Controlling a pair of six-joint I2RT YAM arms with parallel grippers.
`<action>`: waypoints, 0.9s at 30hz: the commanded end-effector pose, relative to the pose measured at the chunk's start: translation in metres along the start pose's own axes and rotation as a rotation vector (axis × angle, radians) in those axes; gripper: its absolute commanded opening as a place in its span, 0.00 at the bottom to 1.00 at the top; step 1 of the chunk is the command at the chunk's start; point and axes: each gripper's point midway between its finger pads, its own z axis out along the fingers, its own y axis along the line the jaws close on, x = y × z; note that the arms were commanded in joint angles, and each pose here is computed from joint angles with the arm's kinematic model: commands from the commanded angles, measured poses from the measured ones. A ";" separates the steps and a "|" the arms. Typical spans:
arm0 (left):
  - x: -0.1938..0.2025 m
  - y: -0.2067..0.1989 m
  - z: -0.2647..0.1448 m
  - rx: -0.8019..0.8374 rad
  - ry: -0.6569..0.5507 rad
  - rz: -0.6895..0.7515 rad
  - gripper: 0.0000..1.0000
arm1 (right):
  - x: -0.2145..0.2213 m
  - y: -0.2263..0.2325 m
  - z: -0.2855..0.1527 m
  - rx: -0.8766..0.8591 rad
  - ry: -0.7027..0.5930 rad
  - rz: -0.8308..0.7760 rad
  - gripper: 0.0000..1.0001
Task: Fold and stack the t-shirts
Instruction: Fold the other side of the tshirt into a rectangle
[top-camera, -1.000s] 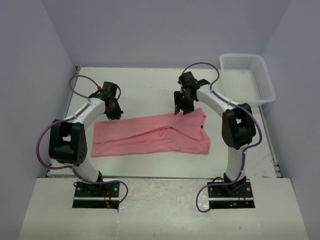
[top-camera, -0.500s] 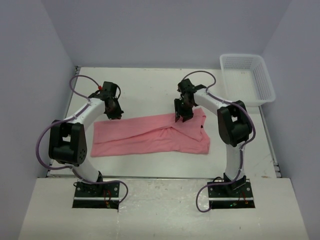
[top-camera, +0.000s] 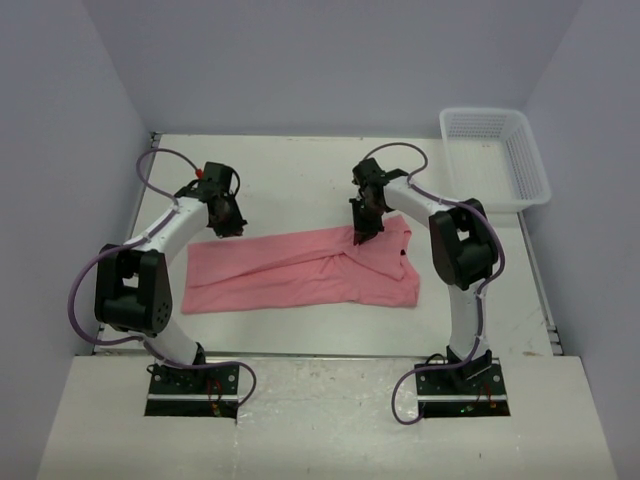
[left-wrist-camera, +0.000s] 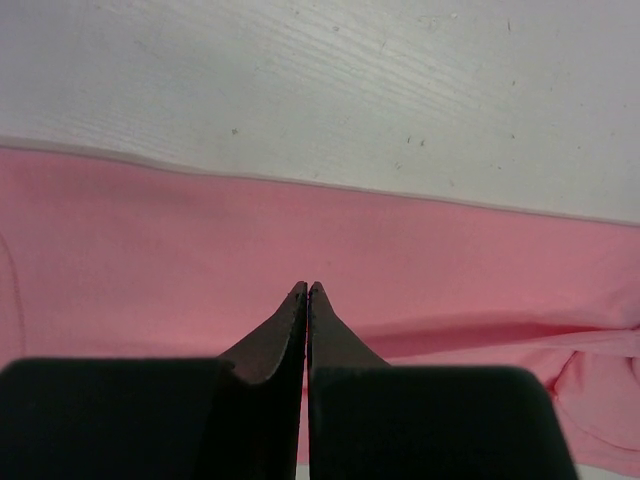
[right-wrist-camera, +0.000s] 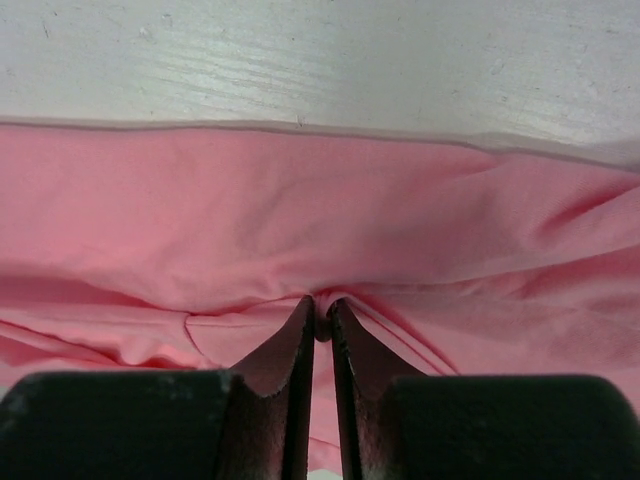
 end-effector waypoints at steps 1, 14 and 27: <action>-0.002 -0.006 -0.003 0.046 -0.020 0.028 0.00 | -0.010 0.012 -0.014 -0.013 -0.047 -0.014 0.11; 0.010 0.001 -0.004 0.048 -0.011 0.037 0.00 | 0.019 0.017 -0.041 0.054 -0.072 -0.027 0.00; 0.010 -0.002 -0.002 0.056 -0.006 0.051 0.00 | 0.132 0.033 -0.068 0.057 -0.196 -0.037 0.59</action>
